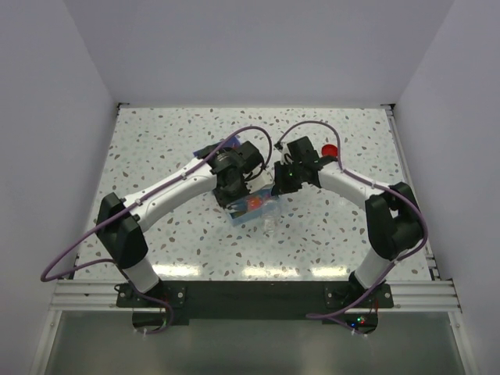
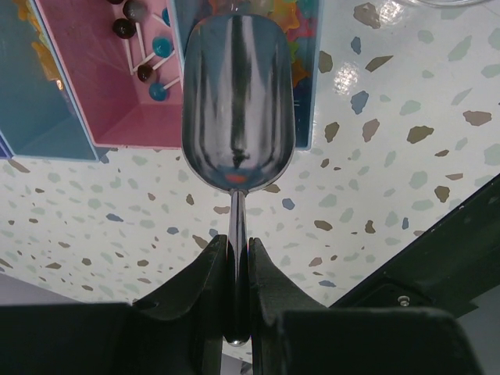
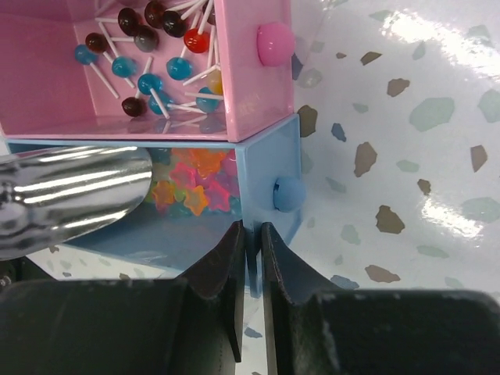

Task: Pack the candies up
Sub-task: Scoop the fake candies from the storage box.

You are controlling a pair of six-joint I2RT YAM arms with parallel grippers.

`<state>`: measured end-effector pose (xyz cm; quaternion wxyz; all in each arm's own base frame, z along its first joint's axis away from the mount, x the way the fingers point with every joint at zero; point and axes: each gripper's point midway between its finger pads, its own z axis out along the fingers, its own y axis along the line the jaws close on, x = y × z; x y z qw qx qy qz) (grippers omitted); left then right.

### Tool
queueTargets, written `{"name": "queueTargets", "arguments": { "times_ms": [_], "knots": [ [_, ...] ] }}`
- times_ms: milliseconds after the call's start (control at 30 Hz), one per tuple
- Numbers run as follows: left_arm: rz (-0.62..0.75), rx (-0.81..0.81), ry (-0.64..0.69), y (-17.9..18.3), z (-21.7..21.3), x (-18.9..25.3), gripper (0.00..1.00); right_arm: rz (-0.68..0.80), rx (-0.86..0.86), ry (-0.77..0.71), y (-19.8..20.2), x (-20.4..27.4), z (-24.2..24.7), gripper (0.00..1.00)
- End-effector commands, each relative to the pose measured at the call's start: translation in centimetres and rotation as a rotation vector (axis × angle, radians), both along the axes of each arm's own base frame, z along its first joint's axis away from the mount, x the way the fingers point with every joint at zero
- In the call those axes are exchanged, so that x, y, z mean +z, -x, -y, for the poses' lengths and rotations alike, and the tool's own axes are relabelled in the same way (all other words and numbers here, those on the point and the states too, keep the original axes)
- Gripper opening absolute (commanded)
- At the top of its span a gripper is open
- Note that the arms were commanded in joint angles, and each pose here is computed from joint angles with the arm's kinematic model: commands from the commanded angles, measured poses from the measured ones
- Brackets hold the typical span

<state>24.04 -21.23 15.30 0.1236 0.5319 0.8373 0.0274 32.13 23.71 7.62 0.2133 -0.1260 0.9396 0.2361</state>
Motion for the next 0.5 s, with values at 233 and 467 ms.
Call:
{"name": "queueTargets", "arguments": {
  "times_ms": [233, 467],
  "knots": [
    [0.022, -0.018, -0.031, 0.7, -1.5, 0.8, 0.00, 0.042, -0.023, -0.079, 1.9, 2.3, -3.2, 0.01],
    [-0.001, -0.027, -0.034, 1.1, -1.6, 0.5, 0.00, 0.089, -0.042, -0.045, 1.5, 2.3, -2.6, 0.00]
  ]
}}
